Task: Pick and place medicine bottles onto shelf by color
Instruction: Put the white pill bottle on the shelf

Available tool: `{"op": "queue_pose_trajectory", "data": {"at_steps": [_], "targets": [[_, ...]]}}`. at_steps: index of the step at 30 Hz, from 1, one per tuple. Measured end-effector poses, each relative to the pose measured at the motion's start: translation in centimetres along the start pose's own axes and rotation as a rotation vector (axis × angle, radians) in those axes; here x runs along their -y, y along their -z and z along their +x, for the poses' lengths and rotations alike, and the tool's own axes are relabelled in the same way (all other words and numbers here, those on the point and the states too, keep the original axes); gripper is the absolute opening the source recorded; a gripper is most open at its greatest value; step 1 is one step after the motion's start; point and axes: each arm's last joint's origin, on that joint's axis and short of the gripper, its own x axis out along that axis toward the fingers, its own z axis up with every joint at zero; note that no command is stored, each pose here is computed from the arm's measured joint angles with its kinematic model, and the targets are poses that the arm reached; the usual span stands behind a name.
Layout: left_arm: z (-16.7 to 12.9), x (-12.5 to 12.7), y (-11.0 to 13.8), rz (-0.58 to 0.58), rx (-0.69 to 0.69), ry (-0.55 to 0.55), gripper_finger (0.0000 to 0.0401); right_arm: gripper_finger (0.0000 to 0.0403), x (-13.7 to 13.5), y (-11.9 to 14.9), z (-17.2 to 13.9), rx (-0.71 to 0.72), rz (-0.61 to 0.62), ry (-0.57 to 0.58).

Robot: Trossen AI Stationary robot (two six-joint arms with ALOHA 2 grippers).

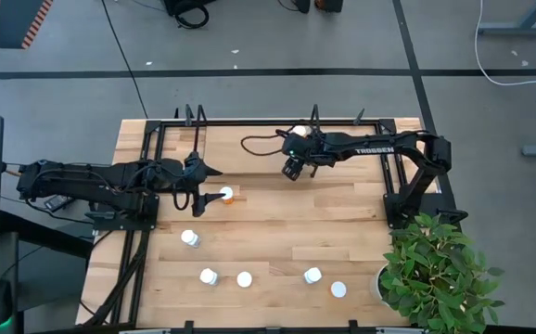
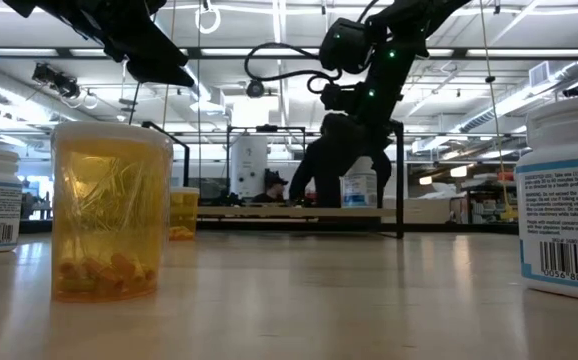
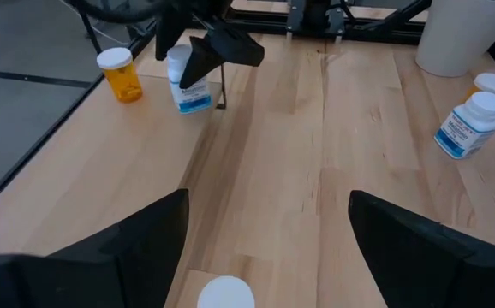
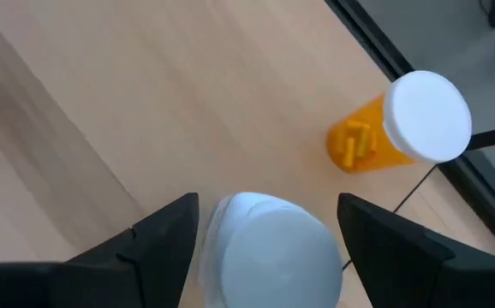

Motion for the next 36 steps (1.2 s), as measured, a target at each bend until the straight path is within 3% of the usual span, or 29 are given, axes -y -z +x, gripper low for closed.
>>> {"op": "queue_pose_trajectory", "data": {"at_steps": [5,10,16,22,29,36], "targets": [[0.00,0.00,0.00,-0.003,0.000,0.000,0.0325,0.0287,0.03,0.14,0.00,-0.001,-0.050,0.043],[0.00,0.00,0.00,-0.003,0.000,0.000,0.0325,0.0287,0.16,0.10,0.05,0.005,0.041,0.057],[0.00,0.00,0.01,-0.003,-0.001,0.000,0.0325,0.0281,0.28,0.04,0.09,0.010,0.059,0.068],[0.00,-0.01,0.02,-0.003,-0.002,0.000,0.0325,0.0242,0.43,-0.06,0.12,0.020,0.147,0.075],[0.00,0.00,0.04,-0.002,-0.004,0.000,0.0325,0.0189,0.47,0.10,0.13,0.003,0.082,0.076],[0.00,0.00,0.04,-0.003,-0.004,0.000,0.0325,0.0178,0.47,0.14,0.13,-0.003,0.032,0.077]]}}
